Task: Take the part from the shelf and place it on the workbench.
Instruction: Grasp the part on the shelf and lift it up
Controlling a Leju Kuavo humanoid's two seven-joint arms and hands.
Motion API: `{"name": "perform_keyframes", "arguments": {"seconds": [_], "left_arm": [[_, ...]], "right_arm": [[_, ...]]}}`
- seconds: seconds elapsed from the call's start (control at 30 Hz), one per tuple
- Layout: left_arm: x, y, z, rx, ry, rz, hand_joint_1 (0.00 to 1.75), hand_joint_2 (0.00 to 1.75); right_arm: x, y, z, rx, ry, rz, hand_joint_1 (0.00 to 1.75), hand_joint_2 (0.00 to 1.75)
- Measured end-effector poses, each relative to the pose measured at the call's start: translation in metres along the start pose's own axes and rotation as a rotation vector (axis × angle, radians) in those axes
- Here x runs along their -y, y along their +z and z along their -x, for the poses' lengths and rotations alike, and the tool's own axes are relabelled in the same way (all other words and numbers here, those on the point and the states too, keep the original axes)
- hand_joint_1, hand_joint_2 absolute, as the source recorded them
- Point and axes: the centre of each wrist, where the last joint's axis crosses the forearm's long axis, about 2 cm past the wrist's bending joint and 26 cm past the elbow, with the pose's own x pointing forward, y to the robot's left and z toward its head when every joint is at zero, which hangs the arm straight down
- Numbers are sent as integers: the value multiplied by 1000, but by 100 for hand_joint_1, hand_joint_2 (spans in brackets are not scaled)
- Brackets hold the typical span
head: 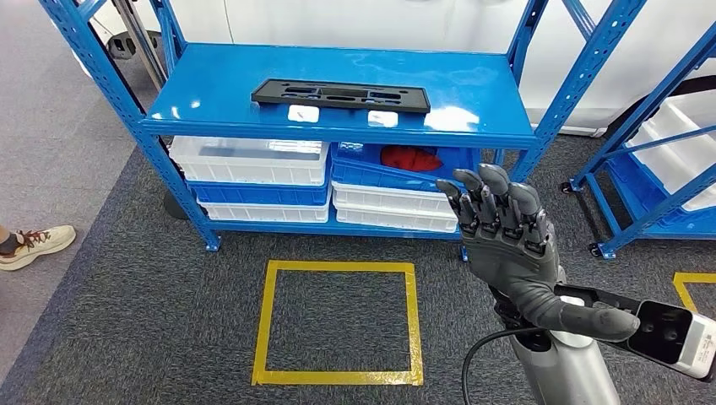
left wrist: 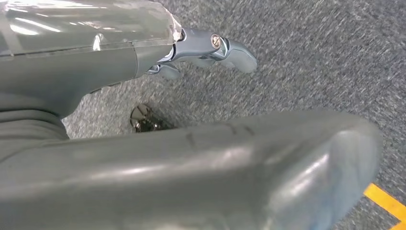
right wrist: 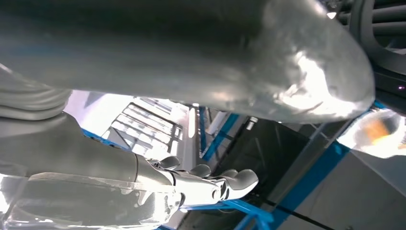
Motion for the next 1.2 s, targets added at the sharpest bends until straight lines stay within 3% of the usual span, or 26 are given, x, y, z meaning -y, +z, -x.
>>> {"name": "perform_keyframes", "arguments": {"seconds": [1.2], "left_arm": [[1, 3, 7, -4, 9, -2, 0, 0]], "right_arm": [[10, 12, 3, -87, -56, 7, 0, 0]]}}
